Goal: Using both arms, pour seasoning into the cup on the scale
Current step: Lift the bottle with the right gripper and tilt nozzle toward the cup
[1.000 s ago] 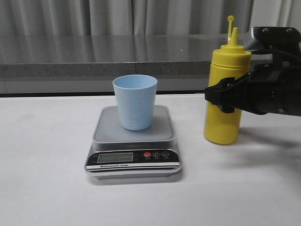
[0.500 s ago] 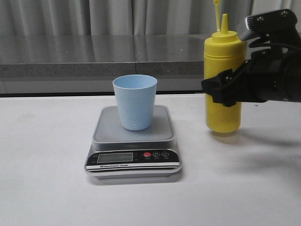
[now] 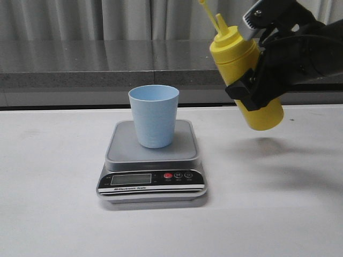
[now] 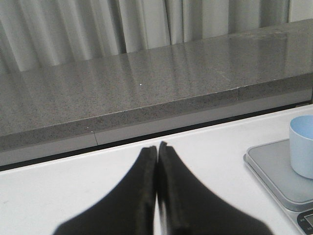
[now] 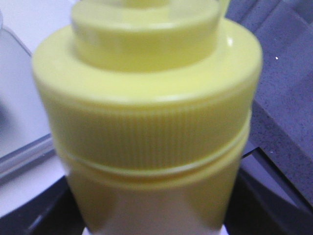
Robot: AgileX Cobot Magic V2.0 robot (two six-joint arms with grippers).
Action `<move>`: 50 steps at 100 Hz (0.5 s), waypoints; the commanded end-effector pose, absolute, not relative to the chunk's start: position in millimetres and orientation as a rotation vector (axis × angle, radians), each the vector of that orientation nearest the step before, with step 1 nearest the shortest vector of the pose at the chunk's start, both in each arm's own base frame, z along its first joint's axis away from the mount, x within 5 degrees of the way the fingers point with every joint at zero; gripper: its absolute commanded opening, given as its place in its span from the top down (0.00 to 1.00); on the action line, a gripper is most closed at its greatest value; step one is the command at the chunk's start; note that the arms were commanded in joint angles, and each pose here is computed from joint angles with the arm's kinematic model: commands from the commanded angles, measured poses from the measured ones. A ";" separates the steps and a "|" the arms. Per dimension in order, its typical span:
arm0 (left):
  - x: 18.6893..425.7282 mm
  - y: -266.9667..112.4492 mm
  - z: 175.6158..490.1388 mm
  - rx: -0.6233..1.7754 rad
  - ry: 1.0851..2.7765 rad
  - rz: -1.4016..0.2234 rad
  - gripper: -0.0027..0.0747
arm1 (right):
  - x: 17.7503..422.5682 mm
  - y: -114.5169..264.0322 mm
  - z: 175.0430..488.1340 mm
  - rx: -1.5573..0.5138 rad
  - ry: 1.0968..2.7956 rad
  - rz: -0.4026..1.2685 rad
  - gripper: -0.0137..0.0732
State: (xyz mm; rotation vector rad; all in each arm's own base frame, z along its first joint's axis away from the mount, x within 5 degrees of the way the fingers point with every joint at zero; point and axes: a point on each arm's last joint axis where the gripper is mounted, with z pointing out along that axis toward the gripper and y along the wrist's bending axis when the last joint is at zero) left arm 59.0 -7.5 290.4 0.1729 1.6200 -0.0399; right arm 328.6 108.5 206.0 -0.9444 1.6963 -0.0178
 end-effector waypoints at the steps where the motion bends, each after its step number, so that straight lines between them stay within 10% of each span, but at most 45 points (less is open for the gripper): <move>1: 59.3 -7.7 304.9 0.161 1.528 -0.045 0.99 | 333.9 114.6 241.1 -0.991 1.570 -0.086 0.50; 50: 59.3 -7.7 304.9 0.161 1.528 -0.045 0.99 | 343.1 140.9 267.7 -1.287 1.441 -0.285 0.50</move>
